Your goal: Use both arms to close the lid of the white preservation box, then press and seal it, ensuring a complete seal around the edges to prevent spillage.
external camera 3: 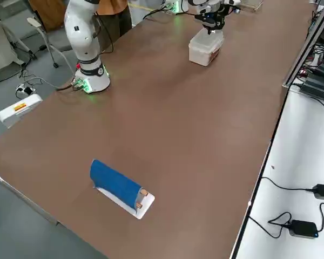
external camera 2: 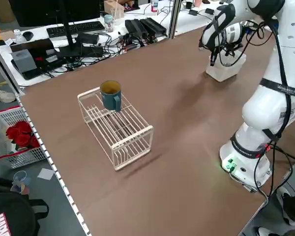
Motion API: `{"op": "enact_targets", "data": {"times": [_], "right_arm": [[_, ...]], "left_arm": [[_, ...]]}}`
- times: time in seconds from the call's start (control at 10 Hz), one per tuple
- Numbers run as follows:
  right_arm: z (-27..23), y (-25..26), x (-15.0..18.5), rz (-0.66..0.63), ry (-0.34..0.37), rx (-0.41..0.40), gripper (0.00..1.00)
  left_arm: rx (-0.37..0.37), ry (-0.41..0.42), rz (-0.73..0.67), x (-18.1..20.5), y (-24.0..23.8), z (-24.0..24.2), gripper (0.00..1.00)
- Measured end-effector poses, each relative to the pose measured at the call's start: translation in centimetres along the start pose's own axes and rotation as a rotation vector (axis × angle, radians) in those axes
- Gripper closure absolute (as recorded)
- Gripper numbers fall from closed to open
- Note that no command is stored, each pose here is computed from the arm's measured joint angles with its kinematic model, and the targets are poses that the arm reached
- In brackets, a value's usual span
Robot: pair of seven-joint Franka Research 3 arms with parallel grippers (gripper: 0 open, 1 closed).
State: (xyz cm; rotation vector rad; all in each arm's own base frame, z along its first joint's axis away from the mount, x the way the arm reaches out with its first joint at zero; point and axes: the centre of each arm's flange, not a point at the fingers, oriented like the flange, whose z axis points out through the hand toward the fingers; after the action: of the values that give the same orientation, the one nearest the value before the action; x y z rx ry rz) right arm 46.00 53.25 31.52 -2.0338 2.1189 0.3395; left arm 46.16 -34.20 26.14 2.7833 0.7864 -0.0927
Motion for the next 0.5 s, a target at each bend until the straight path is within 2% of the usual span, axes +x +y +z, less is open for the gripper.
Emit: {"op": "enact_targets", "data": {"times": [0.5], "right_arm": [[0.00, 0.00, 0.00, 0.000, 0.000, 0.000, 0.97]], "left_arm": [[-0.001, 0.001, -0.012, -0.09, 0.05, 0.02, 0.99]]}}
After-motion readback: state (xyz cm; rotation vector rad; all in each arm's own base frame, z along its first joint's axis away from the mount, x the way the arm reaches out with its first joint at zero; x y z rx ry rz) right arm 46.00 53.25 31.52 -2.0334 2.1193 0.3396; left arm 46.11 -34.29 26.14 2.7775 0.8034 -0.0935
